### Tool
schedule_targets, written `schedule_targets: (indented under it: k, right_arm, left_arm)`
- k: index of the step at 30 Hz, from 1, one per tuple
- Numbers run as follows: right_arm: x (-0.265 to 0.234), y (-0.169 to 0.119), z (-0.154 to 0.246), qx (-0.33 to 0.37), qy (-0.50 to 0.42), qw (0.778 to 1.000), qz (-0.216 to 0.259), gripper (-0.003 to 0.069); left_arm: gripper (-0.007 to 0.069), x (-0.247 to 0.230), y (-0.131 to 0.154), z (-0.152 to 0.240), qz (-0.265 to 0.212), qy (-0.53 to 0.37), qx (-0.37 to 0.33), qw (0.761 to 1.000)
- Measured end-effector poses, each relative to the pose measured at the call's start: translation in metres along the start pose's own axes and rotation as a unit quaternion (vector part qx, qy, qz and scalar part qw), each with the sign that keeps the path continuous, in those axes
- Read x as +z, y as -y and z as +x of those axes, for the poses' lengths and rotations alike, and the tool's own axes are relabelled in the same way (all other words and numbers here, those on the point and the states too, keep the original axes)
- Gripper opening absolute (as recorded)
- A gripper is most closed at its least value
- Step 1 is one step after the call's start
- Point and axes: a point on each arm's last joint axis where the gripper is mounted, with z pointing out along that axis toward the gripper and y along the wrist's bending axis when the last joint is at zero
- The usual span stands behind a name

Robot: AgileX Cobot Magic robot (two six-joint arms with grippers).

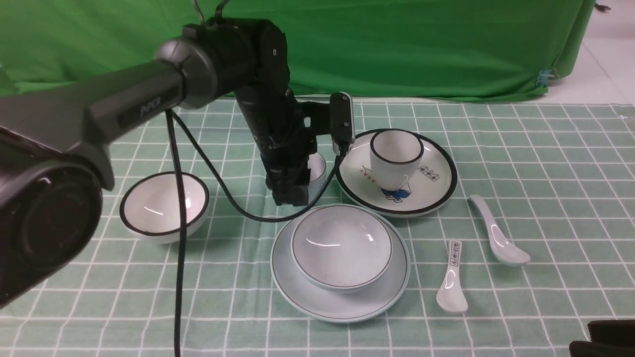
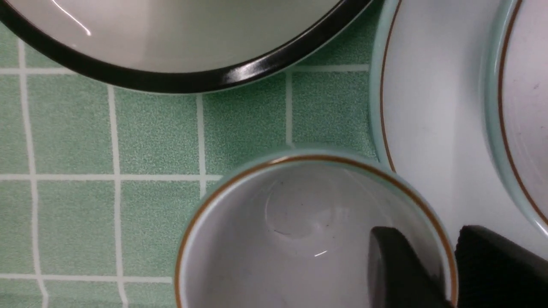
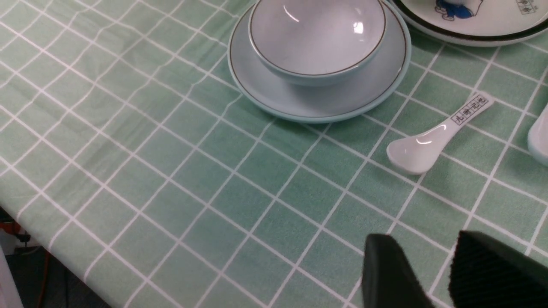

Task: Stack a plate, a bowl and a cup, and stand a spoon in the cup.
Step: Use the left arm to grab a blue teacup, then use the left arm to put the blue teacup into the blue rice bowl in the middle

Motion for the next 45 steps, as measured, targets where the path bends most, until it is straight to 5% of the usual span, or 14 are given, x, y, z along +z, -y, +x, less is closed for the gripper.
schedule_targets:
  k: [4,17,26,45]
  right_arm:
    - [0.0,0.0,0.0,0.0,0.0,1.0,0.0,0.0262]
    - [0.0,0.0,0.0,-0.011,0.003,1.0,0.0,0.0262]
    - [0.0,0.0,-0.001,-0.013,0.004,1.0,0.001,0.0262]
    - [0.0,0.0,-0.002,-0.013,0.01,1.0,0.0,0.0262]
  left_arm:
    - [0.0034,-0.004,0.0,0.0,-0.003,0.0,-0.006,1.0]
    - [0.003,-0.083,0.049,-0.058,-0.034,0.016,-0.052,0.998]
    - [0.003,-0.042,0.095,-0.085,0.027,-0.034,-0.016,0.999]
    - [0.0031,-0.024,0.09,-0.076,0.021,-0.014,-0.039,0.999]
